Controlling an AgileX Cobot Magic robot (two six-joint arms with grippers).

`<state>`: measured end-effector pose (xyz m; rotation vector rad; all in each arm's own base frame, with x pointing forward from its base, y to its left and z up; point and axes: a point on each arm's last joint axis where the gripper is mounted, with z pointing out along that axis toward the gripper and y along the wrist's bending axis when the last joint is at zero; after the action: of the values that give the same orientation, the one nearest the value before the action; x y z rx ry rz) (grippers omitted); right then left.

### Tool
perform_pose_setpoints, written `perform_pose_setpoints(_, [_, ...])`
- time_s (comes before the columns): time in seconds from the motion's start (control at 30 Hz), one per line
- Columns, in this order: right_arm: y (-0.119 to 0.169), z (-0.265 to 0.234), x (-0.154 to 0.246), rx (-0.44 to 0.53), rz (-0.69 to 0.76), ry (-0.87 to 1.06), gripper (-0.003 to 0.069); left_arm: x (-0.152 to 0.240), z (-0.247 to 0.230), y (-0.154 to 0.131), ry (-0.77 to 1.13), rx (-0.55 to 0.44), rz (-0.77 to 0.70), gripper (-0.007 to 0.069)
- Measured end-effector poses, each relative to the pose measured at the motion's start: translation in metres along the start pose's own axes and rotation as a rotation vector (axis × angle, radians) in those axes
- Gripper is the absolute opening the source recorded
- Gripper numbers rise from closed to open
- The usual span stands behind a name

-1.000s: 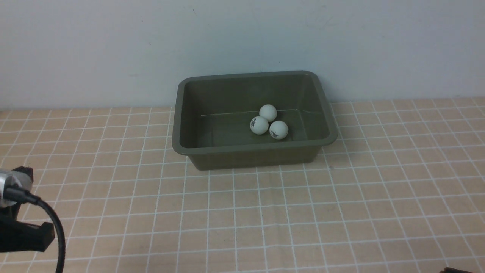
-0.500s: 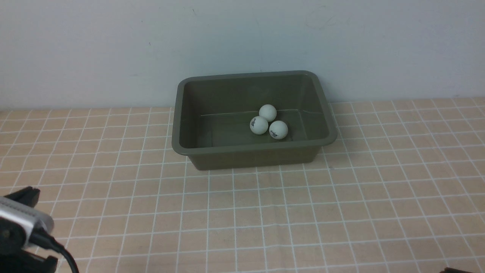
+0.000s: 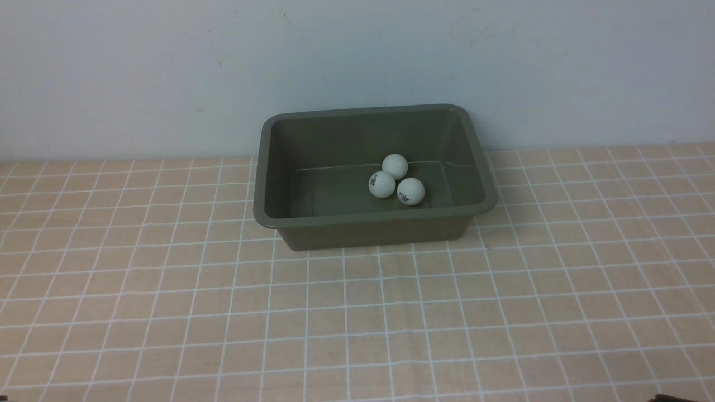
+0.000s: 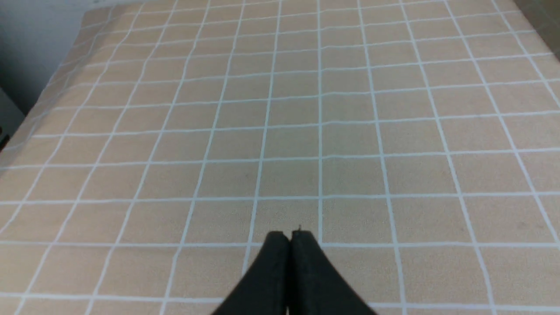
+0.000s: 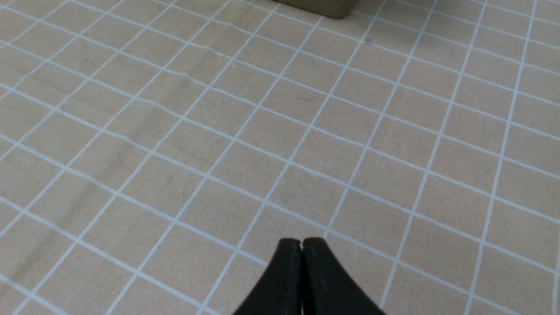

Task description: Put the table tennis balls into the box on the light coffee tablecloth.

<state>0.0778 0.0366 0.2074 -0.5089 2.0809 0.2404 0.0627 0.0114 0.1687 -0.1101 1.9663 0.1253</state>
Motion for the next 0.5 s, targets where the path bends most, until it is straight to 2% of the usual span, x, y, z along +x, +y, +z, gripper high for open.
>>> perform_pose_setpoints(0.17, [0.0, 0.0, 0.0, 0.0, 0.0, 0.0, -0.0015, 0.0021, -0.0027, -0.0017, -0.01, 0.021, -0.029, -0.0058])
perform_pose_setpoints(0.43, [0.0, 0.0, 0.0, 0.0, 0.0, 0.0, -0.0015, 0.005, -0.0055, -0.0085, -0.016, 0.096, 0.183, -0.0058])
perform_pose_setpoints(0.5, [0.0, 0.0, 0.0, 0.0, 0.0, 0.0, -0.0015, 0.0049, -0.0059, -0.0086, -0.022, 0.097, 0.192, -0.0058])
